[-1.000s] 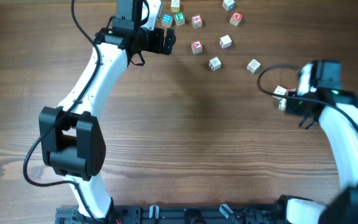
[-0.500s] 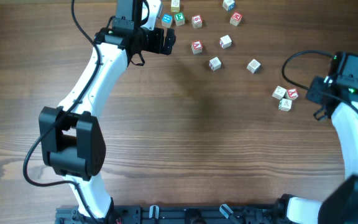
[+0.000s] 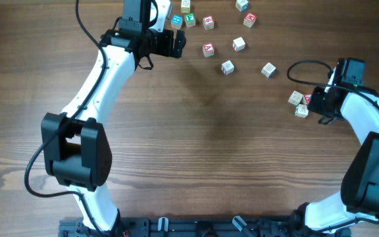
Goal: Form a circle
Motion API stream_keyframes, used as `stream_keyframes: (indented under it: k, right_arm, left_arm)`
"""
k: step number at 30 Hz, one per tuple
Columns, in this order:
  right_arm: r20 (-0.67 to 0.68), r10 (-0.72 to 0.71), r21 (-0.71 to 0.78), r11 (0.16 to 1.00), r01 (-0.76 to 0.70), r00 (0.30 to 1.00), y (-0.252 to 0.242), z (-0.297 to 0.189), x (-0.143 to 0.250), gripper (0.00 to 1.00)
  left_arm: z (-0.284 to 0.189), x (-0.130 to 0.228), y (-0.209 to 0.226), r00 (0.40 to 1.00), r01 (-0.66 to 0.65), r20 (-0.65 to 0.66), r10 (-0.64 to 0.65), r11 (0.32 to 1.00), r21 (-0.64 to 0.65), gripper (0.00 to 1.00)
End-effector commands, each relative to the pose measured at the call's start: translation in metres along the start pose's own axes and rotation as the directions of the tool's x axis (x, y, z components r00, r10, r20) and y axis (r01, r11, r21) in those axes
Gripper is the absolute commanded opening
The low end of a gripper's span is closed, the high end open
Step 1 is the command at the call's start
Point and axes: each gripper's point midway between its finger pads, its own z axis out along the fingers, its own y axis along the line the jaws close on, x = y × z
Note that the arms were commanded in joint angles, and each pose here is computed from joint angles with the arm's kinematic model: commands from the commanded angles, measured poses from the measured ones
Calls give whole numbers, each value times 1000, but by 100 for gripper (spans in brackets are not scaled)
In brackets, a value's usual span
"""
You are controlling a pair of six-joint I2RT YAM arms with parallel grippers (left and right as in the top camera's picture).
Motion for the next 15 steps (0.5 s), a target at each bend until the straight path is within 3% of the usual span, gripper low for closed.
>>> stream_keyframes:
  k: [1,5,11,15]
  right_arm:
    - [-18,97,-19,995,-97,995,2,2,3,4]
    - [-30,109,-60,992,-110,994,10,2,4,4]
    - [-85,371,-45,926,-376,925,11,2,14,4]
    - [-126,411,-4,910,-414,903,7,1,26,4]
  left_arm:
    - [5,5,-2,1000,3,-15,-3,1000,7,100]
    - [5,5,-2,1000,3,-15,-3,1000,8,100]
    - [5,5,-2,1000,3,-15,-3,1000,7,100]
    - [5,5,-2,1000,3,-15,-3,1000,7,100]
